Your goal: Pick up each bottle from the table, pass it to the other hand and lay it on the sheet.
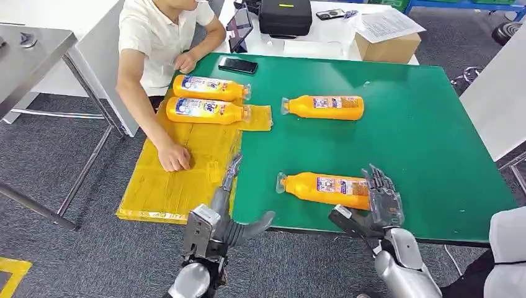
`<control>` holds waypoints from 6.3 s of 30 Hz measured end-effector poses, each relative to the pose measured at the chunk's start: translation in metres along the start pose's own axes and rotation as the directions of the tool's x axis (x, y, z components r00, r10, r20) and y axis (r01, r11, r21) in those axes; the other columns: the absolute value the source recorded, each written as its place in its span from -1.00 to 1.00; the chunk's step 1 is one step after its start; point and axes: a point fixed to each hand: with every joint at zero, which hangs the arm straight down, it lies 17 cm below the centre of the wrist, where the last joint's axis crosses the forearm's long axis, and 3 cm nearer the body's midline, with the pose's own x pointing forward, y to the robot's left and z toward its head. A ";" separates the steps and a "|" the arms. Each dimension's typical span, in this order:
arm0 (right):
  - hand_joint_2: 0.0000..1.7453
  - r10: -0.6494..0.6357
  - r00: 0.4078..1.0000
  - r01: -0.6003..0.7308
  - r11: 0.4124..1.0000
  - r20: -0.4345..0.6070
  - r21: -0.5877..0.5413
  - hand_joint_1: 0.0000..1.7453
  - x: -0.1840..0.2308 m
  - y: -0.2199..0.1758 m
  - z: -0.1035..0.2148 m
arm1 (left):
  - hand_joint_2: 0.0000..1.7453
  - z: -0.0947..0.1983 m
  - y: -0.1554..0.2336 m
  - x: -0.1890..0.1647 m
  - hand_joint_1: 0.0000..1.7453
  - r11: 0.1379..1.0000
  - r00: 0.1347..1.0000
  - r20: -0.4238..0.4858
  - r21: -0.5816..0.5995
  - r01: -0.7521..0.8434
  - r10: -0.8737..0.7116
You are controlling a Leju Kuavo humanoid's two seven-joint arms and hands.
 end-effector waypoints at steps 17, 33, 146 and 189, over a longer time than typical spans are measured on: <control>1.00 -0.061 0.991 0.078 0.985 -0.118 0.154 1.00 -0.033 0.034 0.000 | 1.00 0.006 -0.020 -0.010 -1.00 0.995 0.998 -0.050 -0.081 -0.050 0.046; 1.00 -0.040 0.996 0.056 0.979 -0.084 0.196 1.00 -0.037 0.039 0.000 | 1.00 0.001 -0.020 -0.011 -1.00 0.995 0.997 -0.055 -0.087 -0.058 0.054; 1.00 -0.868 0.348 0.933 0.284 0.354 -0.222 -1.00 0.255 -0.108 0.081 | 1.00 0.005 0.175 0.027 1.00 0.664 0.709 0.025 0.374 0.647 -0.705; 1.00 -0.911 0.058 0.998 0.039 0.409 -0.054 -1.00 0.284 -0.138 0.064 | 1.00 -0.050 0.131 -0.143 -1.00 0.475 0.476 -0.151 -0.540 0.695 -0.867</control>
